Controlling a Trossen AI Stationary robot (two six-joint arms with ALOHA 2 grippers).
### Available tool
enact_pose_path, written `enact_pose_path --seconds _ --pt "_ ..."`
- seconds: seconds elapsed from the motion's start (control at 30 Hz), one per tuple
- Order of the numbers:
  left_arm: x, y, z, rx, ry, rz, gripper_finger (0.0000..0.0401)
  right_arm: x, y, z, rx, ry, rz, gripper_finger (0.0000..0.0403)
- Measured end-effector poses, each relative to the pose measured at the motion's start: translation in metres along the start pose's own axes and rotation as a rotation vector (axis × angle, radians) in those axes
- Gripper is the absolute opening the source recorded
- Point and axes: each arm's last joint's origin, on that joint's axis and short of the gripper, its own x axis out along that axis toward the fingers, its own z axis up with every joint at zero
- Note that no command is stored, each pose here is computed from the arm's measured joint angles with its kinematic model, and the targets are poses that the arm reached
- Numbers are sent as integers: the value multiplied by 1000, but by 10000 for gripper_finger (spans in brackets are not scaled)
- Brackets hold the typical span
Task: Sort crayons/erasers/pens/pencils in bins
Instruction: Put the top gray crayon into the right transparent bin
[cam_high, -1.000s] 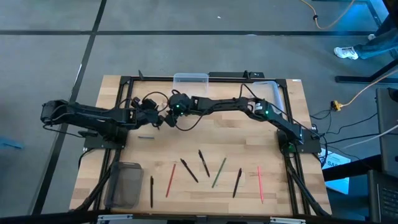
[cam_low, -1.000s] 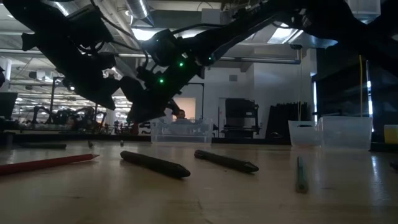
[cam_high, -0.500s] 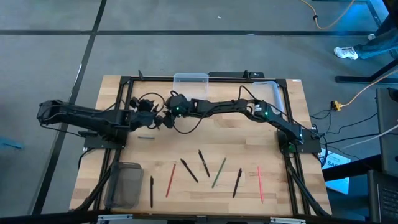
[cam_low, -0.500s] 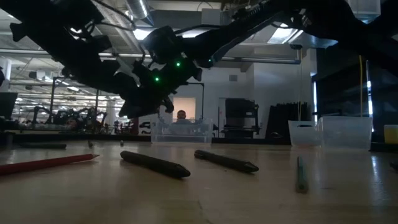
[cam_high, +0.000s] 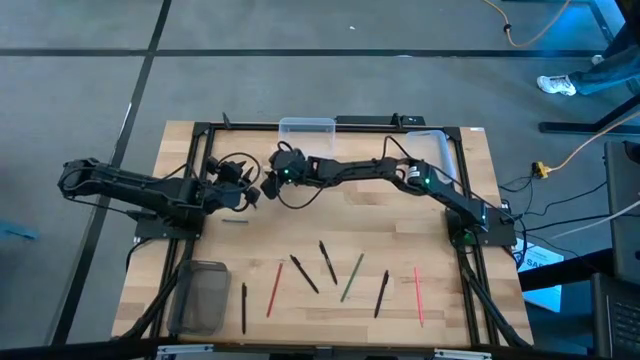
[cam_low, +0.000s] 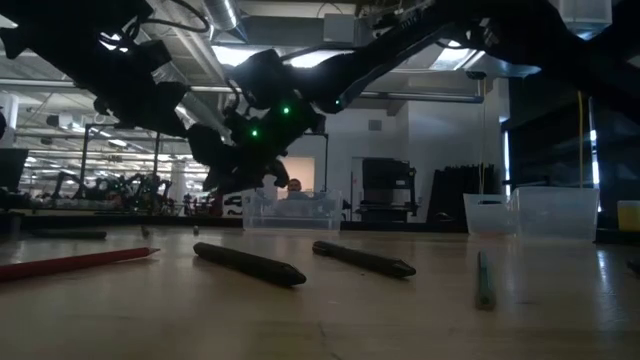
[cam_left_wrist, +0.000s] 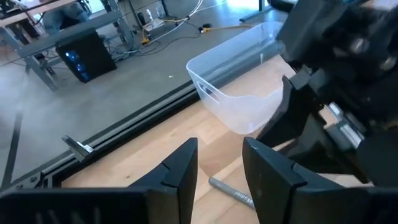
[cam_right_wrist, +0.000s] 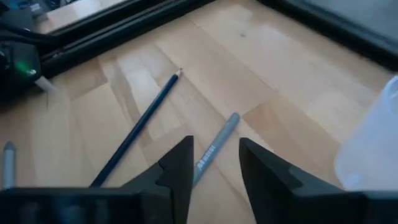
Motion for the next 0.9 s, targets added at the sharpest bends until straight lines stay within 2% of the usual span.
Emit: enact_pose_path --seconds 0.6,0.9 --pt "0 0 0 5 4 -2 120 50 10 -6 -1 16 -25 132" --pt "0 1 -2 21 13 3 120 55 -2 -13 38 48 -91 132"
